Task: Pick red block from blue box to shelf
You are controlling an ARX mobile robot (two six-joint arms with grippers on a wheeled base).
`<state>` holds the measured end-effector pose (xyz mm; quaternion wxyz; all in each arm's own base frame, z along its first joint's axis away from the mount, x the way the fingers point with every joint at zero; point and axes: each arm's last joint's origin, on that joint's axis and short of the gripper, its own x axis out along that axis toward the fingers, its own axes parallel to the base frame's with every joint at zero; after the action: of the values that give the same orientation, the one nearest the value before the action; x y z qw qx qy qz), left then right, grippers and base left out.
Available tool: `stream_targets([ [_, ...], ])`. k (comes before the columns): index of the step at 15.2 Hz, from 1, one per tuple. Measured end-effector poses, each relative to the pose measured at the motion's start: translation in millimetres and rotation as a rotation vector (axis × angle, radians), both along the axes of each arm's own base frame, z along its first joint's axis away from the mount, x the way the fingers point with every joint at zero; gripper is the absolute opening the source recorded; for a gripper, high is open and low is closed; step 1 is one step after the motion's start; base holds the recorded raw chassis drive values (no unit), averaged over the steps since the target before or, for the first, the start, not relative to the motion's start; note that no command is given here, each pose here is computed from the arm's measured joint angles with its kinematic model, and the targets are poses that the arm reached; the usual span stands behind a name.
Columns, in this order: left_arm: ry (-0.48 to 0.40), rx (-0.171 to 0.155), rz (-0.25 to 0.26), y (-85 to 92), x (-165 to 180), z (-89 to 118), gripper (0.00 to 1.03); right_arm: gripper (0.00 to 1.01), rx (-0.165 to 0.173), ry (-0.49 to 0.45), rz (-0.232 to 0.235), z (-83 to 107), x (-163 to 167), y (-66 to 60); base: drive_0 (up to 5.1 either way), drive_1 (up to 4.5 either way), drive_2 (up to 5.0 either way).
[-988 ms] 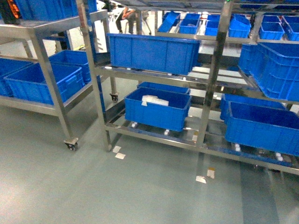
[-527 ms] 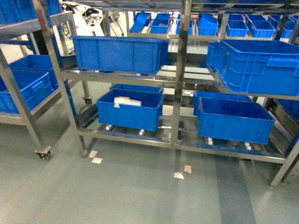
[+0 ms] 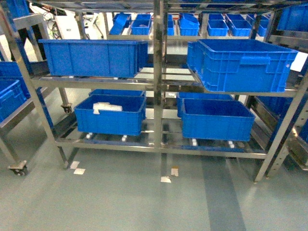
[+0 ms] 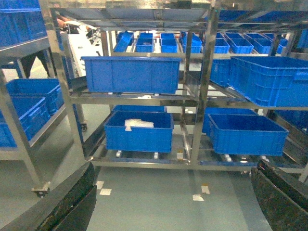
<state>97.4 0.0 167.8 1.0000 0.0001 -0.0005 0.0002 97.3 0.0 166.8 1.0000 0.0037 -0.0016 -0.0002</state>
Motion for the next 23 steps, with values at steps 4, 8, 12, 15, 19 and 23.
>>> stream_targets([
  [4,0.0,0.0,0.0,0.0,0.0,0.0,0.98,0.38,0.0,0.0,0.0,0.0,0.0,0.0,-1.2,-1.16,-1.2],
  [8,-0.002,0.0,0.003,0.1,0.0,0.2,0.98,0.38,0.0,-0.003,0.0,0.3,0.0,0.0,1.6,0.77,-2.5],
  [12,-0.001,0.0,0.001,0.0,0.0,0.1,0.98,0.38,0.0,0.0,0.0,0.0,0.0,0.0,2.0,2.65,-4.9],
  [15,-0.001,0.0,-0.002,0.0,0.0,0.1,0.98,0.38,0.0,0.0,0.0,0.0,0.0,0.0,0.4,4.61,-3.8],
  [19,-0.001,0.0,0.0,0.0,0.0,0.1,0.98,0.38,0.0,0.0,0.0,0.0,0.0,0.0,0.2,4.42,-4.1],
  [23,0.002,0.0,0.0,0.0,0.0,-0.2,0.98,0.38,0.0,0.002,0.0,-0.1,0.0,0.0,0.1,4.4,-4.3],
])
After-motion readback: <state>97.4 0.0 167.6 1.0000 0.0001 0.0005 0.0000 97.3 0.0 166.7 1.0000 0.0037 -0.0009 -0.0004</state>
